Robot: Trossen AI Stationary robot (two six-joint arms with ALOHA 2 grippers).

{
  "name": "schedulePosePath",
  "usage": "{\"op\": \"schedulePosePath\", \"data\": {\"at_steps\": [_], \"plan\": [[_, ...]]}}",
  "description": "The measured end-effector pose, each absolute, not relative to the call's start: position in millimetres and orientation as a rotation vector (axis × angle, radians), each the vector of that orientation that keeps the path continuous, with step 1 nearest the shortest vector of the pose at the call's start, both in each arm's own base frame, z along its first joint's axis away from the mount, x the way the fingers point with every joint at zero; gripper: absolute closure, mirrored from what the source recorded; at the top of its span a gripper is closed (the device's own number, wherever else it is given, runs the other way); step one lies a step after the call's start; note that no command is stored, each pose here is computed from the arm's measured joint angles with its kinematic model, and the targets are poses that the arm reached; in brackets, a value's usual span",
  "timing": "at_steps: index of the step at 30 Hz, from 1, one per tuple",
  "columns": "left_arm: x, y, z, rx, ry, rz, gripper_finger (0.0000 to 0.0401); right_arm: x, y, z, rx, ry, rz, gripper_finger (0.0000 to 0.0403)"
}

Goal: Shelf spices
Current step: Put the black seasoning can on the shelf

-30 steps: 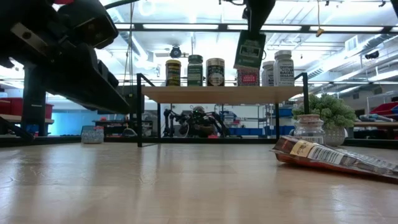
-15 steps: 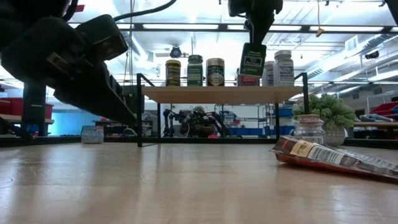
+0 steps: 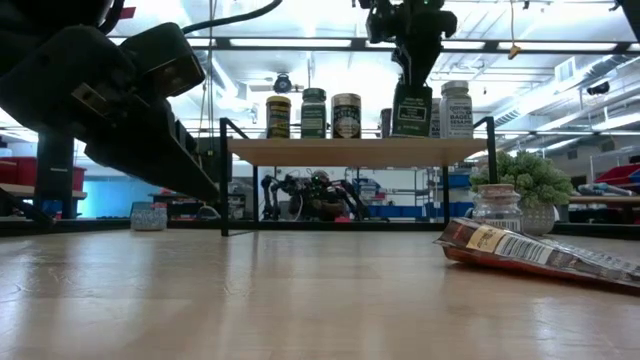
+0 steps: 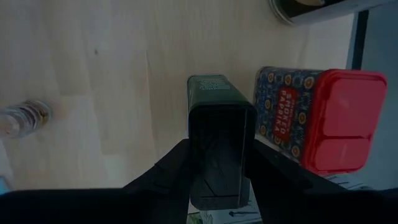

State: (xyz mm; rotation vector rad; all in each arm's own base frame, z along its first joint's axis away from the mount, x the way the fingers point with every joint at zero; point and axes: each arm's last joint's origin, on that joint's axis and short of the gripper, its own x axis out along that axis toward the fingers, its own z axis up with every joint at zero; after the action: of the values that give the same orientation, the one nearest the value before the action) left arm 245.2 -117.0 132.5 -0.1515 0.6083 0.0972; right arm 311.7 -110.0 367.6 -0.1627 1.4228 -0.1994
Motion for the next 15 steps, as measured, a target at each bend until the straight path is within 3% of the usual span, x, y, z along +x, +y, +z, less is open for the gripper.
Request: {"op": "schedulePosePath", "data": {"at_steps": [15], "plan": [[245.1,-117.0,132.4,-0.151,0.610,0.098,0.0398,317.5,-112.5,363.2,-0.165,1.381,-0.216,0.0248]]}}
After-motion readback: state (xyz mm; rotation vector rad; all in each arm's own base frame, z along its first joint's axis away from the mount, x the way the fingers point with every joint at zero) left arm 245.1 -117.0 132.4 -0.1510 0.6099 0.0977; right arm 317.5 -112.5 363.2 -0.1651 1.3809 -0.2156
